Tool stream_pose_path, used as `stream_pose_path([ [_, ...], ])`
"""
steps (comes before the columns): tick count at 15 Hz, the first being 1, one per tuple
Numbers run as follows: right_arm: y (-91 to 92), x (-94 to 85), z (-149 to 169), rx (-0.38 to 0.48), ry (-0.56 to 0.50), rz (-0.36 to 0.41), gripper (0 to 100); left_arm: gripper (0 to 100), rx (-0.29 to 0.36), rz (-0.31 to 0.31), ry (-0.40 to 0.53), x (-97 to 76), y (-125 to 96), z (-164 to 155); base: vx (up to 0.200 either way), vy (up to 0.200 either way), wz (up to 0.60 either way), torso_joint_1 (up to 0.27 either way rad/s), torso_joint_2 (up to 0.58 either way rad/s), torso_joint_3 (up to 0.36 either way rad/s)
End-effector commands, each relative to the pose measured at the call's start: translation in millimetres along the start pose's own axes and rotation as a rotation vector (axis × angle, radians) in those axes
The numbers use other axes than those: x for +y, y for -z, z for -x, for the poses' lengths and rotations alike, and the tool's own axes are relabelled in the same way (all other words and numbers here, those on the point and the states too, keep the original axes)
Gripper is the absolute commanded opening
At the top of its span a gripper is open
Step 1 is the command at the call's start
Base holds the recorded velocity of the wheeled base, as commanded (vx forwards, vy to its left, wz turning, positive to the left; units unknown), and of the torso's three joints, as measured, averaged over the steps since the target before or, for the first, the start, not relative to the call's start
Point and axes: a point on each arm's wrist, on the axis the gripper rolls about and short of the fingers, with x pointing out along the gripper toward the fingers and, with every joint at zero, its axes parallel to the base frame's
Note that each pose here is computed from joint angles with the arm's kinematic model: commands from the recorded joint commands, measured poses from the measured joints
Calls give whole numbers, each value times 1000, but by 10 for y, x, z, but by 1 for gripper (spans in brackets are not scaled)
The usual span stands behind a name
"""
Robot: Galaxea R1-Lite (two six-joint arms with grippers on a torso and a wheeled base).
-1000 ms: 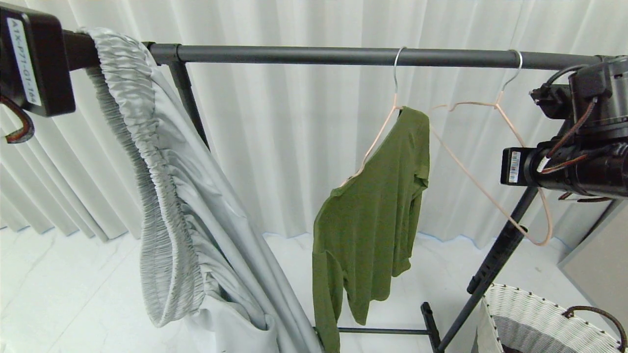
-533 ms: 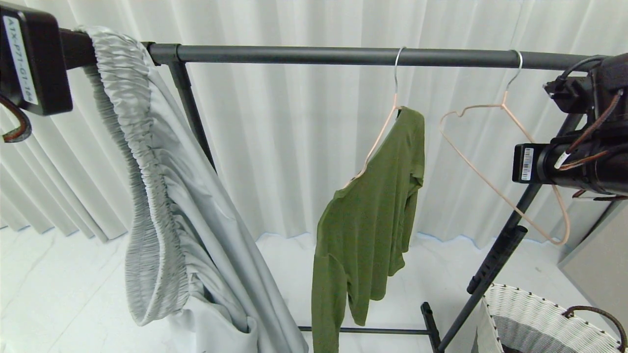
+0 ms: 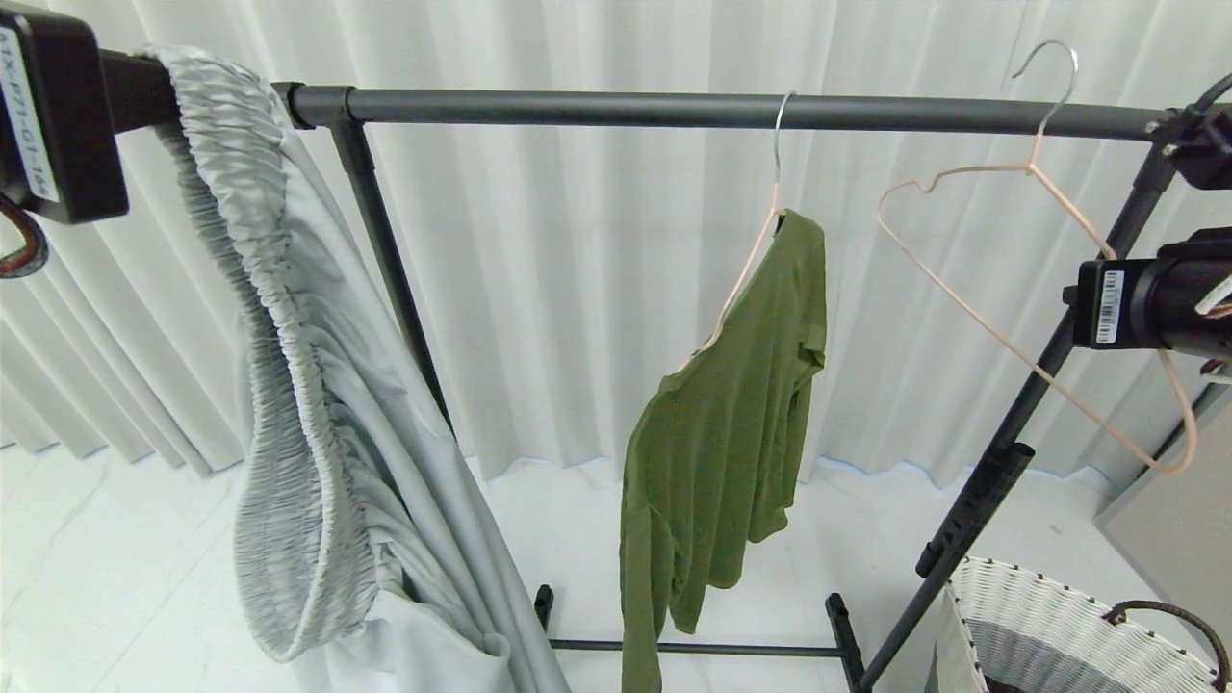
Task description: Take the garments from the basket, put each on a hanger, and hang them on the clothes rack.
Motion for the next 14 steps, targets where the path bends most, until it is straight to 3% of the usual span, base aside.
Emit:
stream_pose_path([
  [1, 2, -117, 232, -43, -10, 0, 0, 0, 2, -1, 0, -3, 3, -4, 0, 0, 0, 0, 0, 0],
  [4, 56, -237, 499, -89, -63, 9, 0, 0, 2, -3, -1, -3, 3, -4, 0, 0, 0, 0, 0, 0],
  [9, 268, -388, 772, -106, -119, 81, 0, 0, 10, -9, 1, -18, 14, -29, -200, 0, 0, 5, 5, 4],
  [14, 405, -424, 941, -113, -268, 96, 0, 0, 19, -24, 3, -36, 28, -55, -200, 0, 0, 0, 0, 5],
])
